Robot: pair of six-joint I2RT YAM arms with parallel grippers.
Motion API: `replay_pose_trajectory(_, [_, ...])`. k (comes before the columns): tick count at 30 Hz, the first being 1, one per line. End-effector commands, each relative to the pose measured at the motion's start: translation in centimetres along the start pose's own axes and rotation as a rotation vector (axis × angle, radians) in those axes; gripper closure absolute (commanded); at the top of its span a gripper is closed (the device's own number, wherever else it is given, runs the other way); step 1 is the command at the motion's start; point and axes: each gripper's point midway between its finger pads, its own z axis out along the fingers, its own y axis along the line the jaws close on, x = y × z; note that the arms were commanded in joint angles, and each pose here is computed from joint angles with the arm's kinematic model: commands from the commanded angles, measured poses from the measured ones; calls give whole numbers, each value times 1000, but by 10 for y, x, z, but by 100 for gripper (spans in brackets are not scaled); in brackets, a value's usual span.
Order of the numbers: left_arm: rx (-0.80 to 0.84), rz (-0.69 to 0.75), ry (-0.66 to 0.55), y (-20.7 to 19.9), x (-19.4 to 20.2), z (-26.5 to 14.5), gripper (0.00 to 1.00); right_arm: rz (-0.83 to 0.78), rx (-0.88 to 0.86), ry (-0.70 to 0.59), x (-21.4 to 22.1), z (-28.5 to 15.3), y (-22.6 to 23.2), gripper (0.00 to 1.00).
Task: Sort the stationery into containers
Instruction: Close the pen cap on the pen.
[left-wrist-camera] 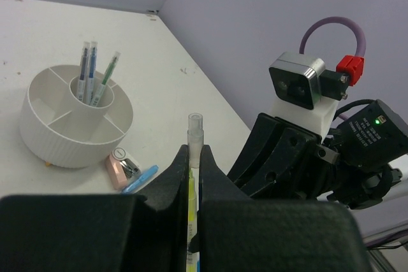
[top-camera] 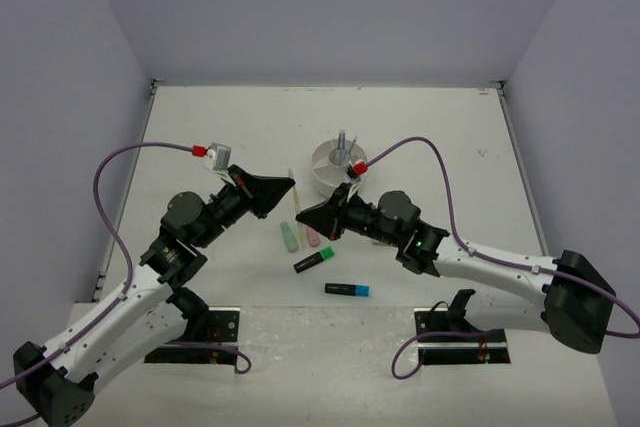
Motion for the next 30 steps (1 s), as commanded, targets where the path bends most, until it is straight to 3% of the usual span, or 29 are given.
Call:
replay_pose_trajectory(1, [5,27,-20,2,-1,2,100,-45,-54,-61,-26,-2,21,100])
replay_pose_trajectory(15, [63,9,4,-5,6,4,100,-38,6,-93,-36,-2,13,100])
replay_pose_trajectory(30, [96,-14,52,-10,17,1,100,-130,5,-213,-89,-3,29,100])
